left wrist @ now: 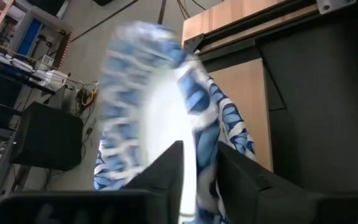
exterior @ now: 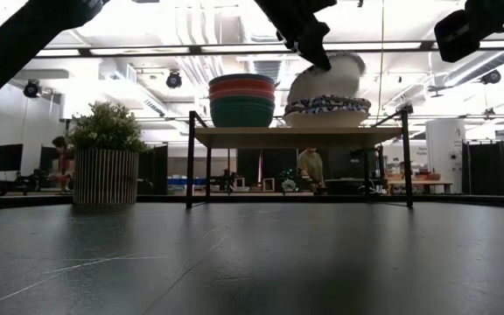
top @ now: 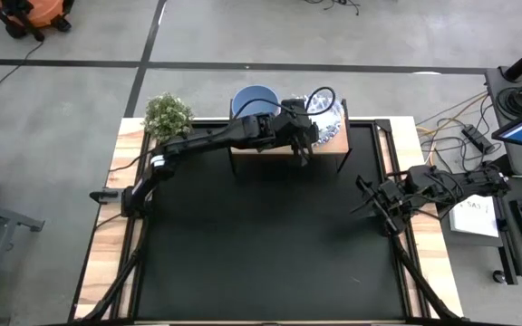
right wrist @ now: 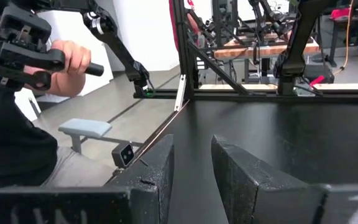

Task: Place and stack bowls onto a shelf
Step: Stack the white and blue paper plate on the white and blue paper plate on the shelf

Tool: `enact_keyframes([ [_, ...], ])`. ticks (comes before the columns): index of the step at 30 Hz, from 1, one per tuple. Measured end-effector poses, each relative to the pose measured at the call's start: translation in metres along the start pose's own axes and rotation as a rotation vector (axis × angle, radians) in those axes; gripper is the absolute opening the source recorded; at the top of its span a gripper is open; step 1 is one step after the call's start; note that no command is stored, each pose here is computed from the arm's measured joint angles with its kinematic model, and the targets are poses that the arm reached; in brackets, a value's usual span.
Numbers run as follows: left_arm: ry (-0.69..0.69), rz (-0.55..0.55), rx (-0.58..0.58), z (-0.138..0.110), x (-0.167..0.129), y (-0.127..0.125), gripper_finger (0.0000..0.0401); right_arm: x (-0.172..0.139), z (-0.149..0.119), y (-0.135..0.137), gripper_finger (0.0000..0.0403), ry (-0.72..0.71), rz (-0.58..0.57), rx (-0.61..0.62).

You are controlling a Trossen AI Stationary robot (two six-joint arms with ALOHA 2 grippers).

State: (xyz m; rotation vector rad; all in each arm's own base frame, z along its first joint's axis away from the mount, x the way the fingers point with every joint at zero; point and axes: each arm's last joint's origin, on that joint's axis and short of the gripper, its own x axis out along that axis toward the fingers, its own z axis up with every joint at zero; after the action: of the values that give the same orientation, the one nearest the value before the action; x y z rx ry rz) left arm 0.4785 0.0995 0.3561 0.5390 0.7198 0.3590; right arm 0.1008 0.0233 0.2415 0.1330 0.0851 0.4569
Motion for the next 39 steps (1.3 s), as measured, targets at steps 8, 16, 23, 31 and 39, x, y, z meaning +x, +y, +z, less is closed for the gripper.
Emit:
enact_keyframes([
  [8,0.015,-0.012,-0.01,-0.001,-0.001,-0.003,0.0157,0.001,0.0,-0.001,0.0098,0.002,-0.009,0.018],
  [16,0.01,-0.066,-0.004,0.013,-0.063,-0.003,0.0196,0.007,0.005,-0.014,0.0098,-0.092,-0.383,0.08],
  [23,0.053,-0.119,-0.151,0.009,-0.133,0.007,0.0181,0.014,0.026,-0.026,0.0097,-0.261,-0.742,0.097],
  [31,0.059,-0.192,-0.269,0.006,-0.201,-0.001,0.0155,0.034,0.053,-0.05,0.0097,-0.187,-0.979,0.028],
  [39,0.019,-0.21,-0.192,0.013,-0.239,-0.029,0.014,0.047,0.057,-0.09,0.0097,-0.073,-1.167,0.017],
])
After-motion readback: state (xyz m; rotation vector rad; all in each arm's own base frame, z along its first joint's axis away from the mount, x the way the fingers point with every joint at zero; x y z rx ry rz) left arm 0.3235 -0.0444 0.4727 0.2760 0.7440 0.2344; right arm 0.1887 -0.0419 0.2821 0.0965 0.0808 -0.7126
